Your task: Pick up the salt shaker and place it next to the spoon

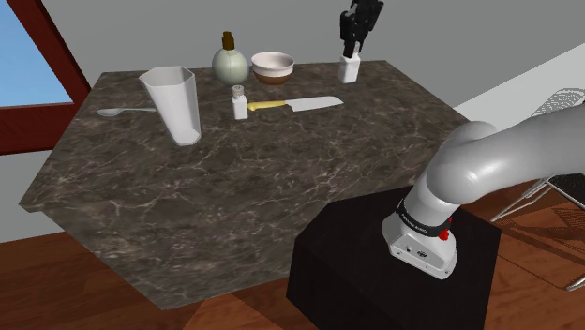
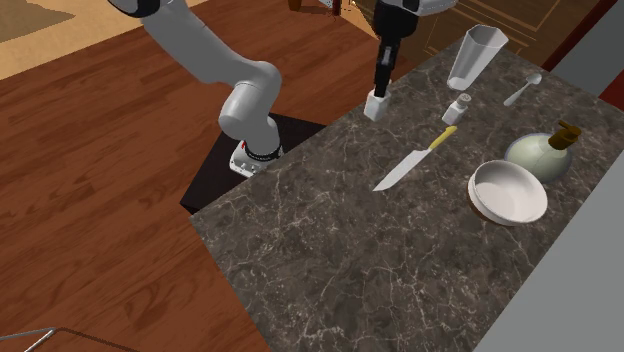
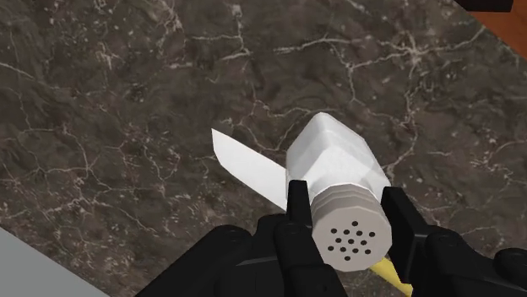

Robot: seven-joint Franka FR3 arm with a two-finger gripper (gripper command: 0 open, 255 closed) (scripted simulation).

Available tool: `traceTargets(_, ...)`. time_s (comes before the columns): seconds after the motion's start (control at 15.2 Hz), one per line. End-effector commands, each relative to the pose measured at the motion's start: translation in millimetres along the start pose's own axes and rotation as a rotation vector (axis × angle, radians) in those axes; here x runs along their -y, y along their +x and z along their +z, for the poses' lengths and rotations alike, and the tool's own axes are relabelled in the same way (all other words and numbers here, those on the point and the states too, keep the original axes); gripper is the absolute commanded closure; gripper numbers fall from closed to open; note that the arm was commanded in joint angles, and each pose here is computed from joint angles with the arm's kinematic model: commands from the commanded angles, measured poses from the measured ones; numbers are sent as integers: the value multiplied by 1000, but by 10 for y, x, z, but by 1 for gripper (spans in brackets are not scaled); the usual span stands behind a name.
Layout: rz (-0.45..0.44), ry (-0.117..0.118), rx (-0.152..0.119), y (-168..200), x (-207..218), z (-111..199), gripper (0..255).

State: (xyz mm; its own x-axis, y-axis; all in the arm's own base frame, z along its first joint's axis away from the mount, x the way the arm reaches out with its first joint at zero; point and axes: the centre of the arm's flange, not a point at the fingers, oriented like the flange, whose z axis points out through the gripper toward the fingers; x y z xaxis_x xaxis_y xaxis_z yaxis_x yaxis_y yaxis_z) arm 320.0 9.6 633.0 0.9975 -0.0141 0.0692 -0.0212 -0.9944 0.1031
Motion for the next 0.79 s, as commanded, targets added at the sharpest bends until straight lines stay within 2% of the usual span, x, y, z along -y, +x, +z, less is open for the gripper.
traceTargets(0.0,0,1,0,188,196,37,255)
traceTargets(0.73,0,1,0,1259,1164,204,255)
